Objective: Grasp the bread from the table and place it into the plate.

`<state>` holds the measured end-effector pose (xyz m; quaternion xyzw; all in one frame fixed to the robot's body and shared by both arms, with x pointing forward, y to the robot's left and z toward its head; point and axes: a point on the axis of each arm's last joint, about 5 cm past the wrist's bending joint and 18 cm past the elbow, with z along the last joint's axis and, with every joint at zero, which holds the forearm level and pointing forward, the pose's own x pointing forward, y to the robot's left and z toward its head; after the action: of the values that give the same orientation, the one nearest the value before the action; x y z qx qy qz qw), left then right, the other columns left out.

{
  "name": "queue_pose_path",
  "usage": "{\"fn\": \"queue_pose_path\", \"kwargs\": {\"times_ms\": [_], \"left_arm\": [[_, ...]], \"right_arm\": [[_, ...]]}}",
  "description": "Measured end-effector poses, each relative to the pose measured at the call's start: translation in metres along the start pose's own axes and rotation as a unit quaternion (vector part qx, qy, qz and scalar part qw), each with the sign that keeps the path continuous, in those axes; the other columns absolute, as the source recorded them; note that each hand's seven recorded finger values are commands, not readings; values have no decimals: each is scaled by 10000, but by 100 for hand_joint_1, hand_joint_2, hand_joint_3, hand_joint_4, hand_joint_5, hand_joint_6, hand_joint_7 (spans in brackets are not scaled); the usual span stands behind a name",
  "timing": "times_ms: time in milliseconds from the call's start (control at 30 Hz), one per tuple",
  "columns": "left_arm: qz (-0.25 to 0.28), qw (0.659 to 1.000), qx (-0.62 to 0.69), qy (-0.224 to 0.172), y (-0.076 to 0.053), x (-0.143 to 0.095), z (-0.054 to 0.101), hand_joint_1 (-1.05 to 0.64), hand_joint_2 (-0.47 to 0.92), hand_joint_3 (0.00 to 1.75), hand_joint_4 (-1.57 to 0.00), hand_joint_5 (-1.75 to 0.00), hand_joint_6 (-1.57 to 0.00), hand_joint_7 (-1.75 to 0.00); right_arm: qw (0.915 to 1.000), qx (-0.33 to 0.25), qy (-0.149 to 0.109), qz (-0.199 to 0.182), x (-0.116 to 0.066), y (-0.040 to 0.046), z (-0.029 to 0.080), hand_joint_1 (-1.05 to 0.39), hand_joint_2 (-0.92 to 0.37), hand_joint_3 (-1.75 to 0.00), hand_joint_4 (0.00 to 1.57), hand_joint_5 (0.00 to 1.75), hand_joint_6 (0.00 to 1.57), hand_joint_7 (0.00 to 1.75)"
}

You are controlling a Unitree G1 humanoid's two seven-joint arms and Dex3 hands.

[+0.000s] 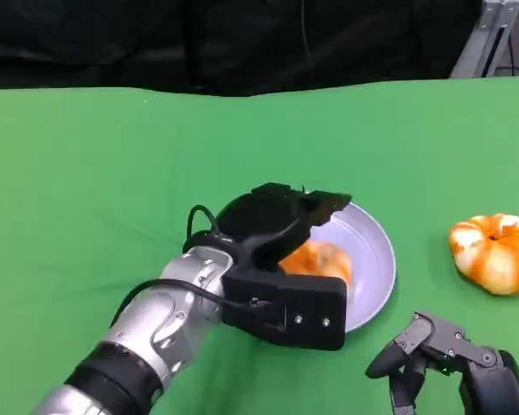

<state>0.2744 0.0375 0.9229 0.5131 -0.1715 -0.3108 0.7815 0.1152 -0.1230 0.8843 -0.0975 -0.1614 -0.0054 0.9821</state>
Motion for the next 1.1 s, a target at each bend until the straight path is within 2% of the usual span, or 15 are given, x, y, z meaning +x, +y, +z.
{"fn": "queue_pose_path", "kwargs": {"times_ms": [200, 333, 433, 467, 633, 667, 733, 833, 933, 1033, 1067, 1100], "left_arm": [[-262, 9996, 94, 53, 66, -23, -13, -94, 92, 52, -2, -1, -5, -2], [-154, 9998, 114, -27, 145, -74, -33, -90, 92, 54, -5, -3, -8, -3], [-122, 9999, 19, -52, 134, -128, -67, -89, 92, 55, -5, -3, -8, -3], [-133, 9999, -8, -39, 121, -137, -73, -82, 92, 50, -11, -7, -13, -6], [646, 9910, -1130, -323, 148, -448, -184, -67, 92, 49, -22, -16, -24, -10], [813, 9865, -1378, -343, 150, -511, -213, -64, 92, 48, -26, -22, -27, -10], [1150, 9761, -1814, -320, 127, -641, -268, -59, 92, 46, -17, -59, -35, -9], [1475, 9641, -2193, -240, 77, -777, -318, -44, 92, 42, -20, -86, -48, -14], [1923, 9434, -2690, -257, 53, -944, -338, -38, 92, 40, -23, -95, -53, -16], [2068, 9363, -2829, -215, 46, -1008, -358, -37, 92, 40, -23, -96, -53, -16], [2081, 9359, -2836, -197, 45, -1016, -364, -11, 76, 64, -58, -101, -82, -32], [2178, 9298, -2959, -214, 34, -1050, -370, -1, 63, 88, -72, -102, -93, -38]], "right_arm": [[10000, -2, -15, -13, 3, -4, 12, 7, -31, -141, 90, 175, 82, 134], [10000, -1, -19, -17, 6, -4, 13, 7, -31, -141, 91, 175, 82, 134], [10000, -3, -17, -18, 7, -5, 13, 6, -30, -142, 91, 175, 82, 134], [10000, -3, -17, -18, 7, -5, 13, 6, -31, -142, 90, 175, 82, 134], [10000, 5, 7, -24, 9, -6, 11, 6, -31, -142, 90, 174, 82, 134], [10000, 0, 6, -25, 10, -6, 10, 6, -31, -141, 90, 174, 82, 134], [10000, -1, -7, -24, 15, -6, 11, 6, -32, -140, 90, 174, 82, 134], [10000, 4, -18, -18, 19, -5, 13, 5, -32, -139, 89, 174, 82, 134], [10000, 9, -13, -26, 18, -6, 12, 6, -32, -139, 90, 174, 82, 134], [10000, 10, -18, -26, 20, -6, 12, 6, -32, -139, 90, 174, 82, 134], [10000, 12, -22, -22, 22, -4, 13, 5, -33, -138, 89, 174, 82, 134], [10000, 11, -34, -8, 27, -1, 14, 5, -33, -138, 89, 174, 82, 134]]}}
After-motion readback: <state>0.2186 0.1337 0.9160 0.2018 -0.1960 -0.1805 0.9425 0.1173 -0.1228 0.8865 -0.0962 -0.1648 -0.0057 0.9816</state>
